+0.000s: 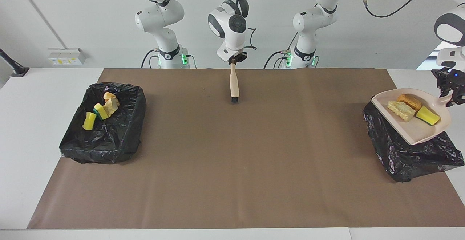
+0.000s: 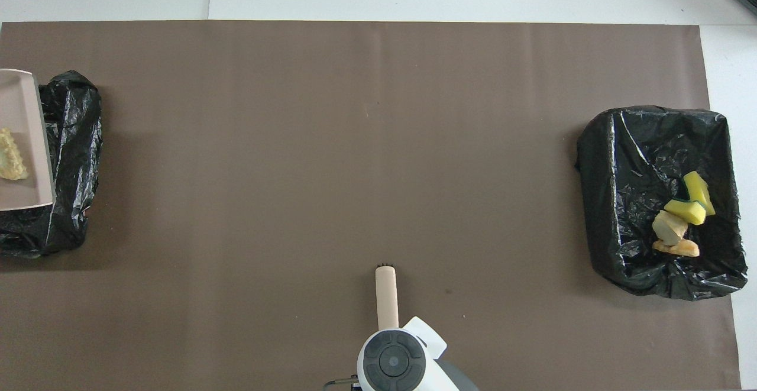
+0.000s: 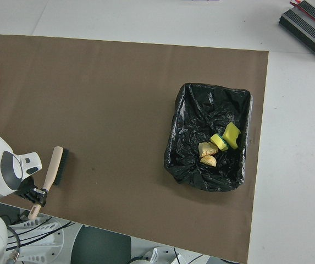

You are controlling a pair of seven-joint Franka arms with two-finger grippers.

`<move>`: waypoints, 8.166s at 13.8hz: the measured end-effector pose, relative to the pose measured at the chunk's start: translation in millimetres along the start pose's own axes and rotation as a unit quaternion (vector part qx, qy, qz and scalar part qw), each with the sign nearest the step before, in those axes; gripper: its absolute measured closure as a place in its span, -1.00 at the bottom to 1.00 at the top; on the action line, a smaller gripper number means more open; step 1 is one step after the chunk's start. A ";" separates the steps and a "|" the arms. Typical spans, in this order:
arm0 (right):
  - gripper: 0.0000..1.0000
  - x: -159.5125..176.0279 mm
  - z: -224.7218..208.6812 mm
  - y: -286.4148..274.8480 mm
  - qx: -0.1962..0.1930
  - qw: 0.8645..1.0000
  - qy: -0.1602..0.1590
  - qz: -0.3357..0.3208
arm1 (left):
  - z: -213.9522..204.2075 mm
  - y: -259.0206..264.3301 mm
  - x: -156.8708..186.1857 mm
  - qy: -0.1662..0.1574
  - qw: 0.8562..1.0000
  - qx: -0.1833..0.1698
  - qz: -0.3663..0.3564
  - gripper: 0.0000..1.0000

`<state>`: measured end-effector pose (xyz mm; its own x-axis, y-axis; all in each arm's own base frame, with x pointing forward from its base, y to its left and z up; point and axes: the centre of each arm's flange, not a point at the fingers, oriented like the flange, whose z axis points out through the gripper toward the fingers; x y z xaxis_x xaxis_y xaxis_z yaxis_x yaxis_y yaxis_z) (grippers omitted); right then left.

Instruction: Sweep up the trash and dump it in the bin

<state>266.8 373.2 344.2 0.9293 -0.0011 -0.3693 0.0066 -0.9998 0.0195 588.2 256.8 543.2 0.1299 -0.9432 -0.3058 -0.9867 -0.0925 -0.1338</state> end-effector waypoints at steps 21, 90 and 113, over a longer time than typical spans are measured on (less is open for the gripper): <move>-0.52 42.7 4.2 19.9 0.020 1.000 0.002 -0.005 | -8.1 -9.0 10.6 -0.338 0.931 -0.056 0.124 0.36; -1.00 107.2 -369.9 405.4 0.011 0.984 0.175 0.043 | -182.4 86.9 419.3 0.065 0.750 -0.184 -0.633 -1.00; -1.00 107.3 -370.1 402.4 0.010 0.984 0.175 0.040 | -222.7 60.2 222.9 0.055 0.798 -0.164 -0.578 -1.00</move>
<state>505.7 -21.6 656.3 0.9968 -0.0759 -0.0247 -0.0755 -0.9970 0.0162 536.0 -30.0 676.9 0.9795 -0.1889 -0.0700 -0.1898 -0.9818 -0.0072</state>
